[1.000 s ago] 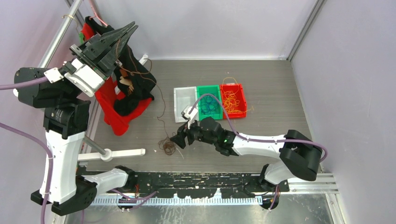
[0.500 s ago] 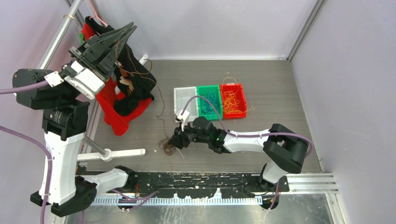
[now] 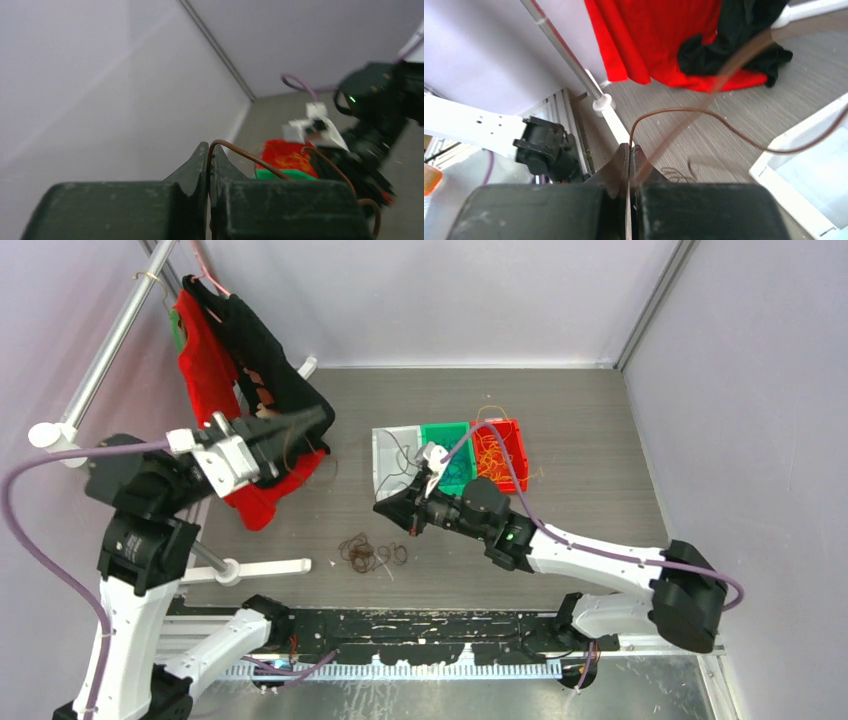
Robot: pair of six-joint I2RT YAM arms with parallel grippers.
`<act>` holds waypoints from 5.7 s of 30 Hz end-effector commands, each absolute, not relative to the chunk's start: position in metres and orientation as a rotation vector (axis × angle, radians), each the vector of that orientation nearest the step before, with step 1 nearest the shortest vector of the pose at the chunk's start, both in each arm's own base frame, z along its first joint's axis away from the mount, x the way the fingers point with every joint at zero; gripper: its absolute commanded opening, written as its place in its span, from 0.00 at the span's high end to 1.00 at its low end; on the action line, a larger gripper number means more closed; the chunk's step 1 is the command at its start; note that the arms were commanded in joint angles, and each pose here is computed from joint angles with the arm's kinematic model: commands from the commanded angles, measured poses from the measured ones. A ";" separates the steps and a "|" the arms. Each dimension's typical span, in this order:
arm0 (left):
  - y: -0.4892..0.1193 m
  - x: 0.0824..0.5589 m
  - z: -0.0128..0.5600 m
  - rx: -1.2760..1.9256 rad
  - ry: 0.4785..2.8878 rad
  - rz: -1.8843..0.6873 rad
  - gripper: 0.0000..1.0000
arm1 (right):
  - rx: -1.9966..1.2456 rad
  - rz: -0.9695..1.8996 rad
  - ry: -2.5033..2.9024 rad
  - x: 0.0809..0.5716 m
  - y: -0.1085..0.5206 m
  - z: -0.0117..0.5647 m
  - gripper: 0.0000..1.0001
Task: Untangle the cables
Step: Untie the cable, then place the cable in the bin, then untie the cable.
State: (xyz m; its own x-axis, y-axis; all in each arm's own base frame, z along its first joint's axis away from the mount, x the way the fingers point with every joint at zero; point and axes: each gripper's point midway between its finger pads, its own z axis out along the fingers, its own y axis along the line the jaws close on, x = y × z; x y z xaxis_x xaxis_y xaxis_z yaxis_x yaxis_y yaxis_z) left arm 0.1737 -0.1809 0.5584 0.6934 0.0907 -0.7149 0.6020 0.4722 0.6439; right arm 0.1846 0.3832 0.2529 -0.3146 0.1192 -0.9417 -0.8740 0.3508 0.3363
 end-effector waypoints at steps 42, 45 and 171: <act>-0.243 0.348 0.232 1.059 1.906 -0.605 0.82 | -0.180 1.001 1.878 0.350 0.330 0.258 0.99; -0.240 0.355 0.213 1.101 1.937 -0.563 0.66 | -0.170 0.971 1.890 0.359 0.332 0.253 0.99; -0.175 0.161 0.315 0.803 1.659 -1.167 1.00 | -0.563 1.626 1.590 0.166 0.415 0.428 0.92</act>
State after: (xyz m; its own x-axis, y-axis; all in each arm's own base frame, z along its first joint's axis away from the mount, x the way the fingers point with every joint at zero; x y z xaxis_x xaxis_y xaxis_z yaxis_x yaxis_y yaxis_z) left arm 0.1669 -0.1715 0.2916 -0.4228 0.0283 -0.9058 0.8448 0.3739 -0.3827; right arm 0.1699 0.4274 0.3813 -0.6660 0.1206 -0.7362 -0.7207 0.1505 0.6767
